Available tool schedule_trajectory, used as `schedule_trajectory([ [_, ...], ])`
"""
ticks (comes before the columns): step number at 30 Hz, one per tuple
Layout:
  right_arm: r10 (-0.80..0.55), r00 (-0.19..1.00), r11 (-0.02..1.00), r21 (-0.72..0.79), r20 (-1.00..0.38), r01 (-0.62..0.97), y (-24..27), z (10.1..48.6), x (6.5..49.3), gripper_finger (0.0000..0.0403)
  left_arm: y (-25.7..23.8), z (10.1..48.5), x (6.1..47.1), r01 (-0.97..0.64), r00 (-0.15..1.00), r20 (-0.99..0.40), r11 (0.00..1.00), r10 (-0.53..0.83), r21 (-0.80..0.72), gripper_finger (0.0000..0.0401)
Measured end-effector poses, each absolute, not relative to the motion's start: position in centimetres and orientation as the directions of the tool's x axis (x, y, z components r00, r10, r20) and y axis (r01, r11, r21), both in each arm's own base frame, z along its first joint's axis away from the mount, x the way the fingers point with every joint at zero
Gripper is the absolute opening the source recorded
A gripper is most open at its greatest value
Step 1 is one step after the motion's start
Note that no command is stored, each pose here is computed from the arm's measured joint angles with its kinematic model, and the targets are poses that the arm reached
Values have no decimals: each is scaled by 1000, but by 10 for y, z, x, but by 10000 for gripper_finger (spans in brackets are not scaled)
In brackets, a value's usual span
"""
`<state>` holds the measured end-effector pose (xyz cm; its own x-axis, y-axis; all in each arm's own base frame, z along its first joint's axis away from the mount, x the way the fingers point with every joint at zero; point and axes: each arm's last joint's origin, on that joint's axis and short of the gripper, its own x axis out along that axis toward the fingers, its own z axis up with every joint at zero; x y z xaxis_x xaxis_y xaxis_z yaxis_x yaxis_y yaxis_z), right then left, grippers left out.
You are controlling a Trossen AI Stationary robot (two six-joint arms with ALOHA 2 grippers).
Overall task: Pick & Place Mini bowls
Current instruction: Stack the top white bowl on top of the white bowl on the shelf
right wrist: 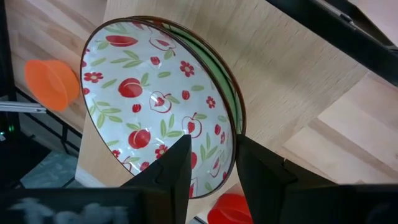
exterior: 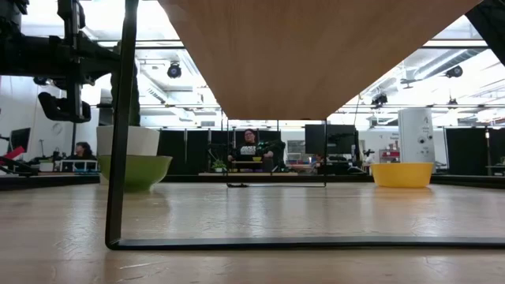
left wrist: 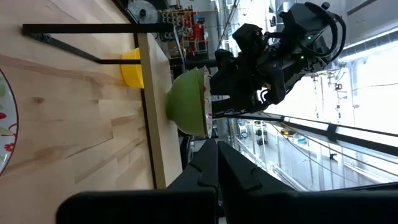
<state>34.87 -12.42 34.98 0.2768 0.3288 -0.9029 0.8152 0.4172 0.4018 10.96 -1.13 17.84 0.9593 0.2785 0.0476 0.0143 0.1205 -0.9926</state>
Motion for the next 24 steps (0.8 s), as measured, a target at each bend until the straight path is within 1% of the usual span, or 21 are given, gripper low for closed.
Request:
schedule_trajectory([
  [14,313,282,435,401,-907,806,-133,350,346,100,-11,178,110,15,959,47,115,279,-993,3],
  [24,289,282,441,389,-915,809,-141,350,342,130,-11,178,110,18,959,47,107,278,-994,3],
])
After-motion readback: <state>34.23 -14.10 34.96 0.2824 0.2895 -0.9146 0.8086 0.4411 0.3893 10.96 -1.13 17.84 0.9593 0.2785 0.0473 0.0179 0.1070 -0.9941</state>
